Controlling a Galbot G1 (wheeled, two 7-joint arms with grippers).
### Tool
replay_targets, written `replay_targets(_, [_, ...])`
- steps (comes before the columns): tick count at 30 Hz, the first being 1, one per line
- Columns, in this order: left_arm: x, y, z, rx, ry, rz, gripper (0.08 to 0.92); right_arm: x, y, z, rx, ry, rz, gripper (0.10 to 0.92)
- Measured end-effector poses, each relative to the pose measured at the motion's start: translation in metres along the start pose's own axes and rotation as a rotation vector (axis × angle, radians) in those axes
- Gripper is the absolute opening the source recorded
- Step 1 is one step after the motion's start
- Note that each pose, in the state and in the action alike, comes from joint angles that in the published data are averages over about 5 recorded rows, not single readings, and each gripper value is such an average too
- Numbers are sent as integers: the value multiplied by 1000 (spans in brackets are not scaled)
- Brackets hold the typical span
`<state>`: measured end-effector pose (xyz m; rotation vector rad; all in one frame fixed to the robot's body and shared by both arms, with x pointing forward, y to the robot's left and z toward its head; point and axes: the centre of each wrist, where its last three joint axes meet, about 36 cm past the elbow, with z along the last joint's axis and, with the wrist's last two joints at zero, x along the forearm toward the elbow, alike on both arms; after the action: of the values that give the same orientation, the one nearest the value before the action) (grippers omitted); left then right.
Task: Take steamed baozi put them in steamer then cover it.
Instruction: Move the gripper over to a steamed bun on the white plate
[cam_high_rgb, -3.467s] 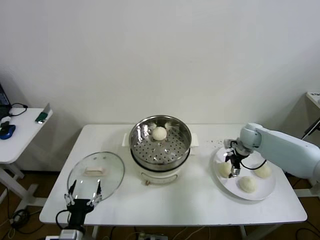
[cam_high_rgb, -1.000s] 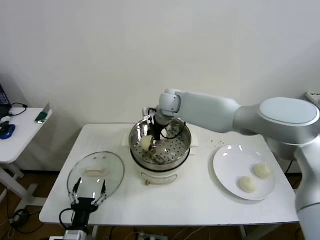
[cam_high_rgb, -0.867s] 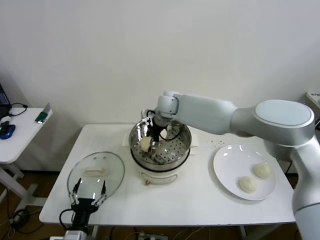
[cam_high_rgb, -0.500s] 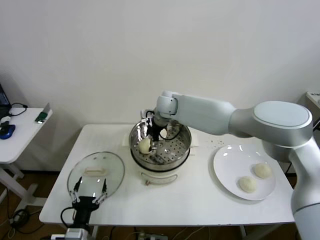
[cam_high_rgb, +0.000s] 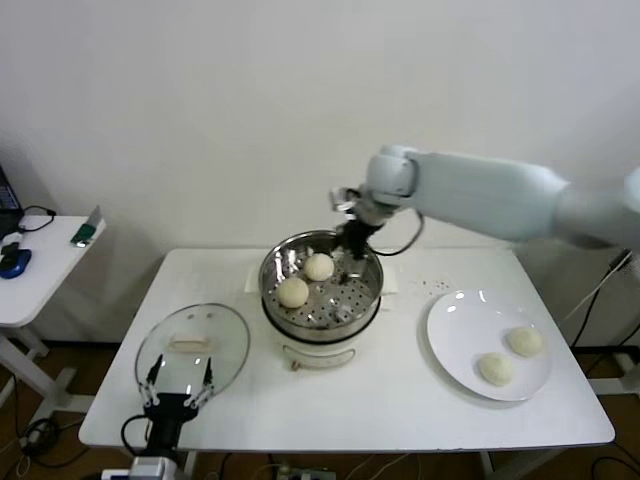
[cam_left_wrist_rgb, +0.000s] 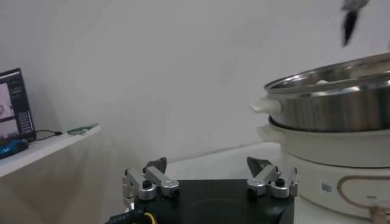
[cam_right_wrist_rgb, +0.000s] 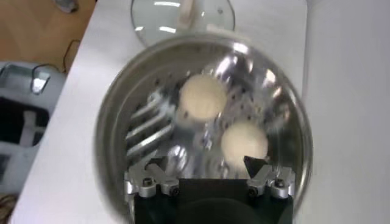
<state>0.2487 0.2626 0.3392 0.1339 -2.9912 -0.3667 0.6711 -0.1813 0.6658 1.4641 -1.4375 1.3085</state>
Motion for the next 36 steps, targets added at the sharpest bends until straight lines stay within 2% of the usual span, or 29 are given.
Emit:
replay_targets(8, [4, 7, 3, -7, 17, -17, 823, 7, 49, 94, -57, 61, -7, 823])
replay_targets(18, [10, 12, 4, -27, 36, -38, 823, -36, 108, 190, -142, 154, -55, 823])
replay_targets(27, [15, 14, 10, -47, 63, -56, 823, -82, 144, 237, -184, 226, -116, 823])
replay_targets(36, [16, 8, 14, -46, 72, -54, 823, -114, 155, 254, -200, 259, -144, 823])
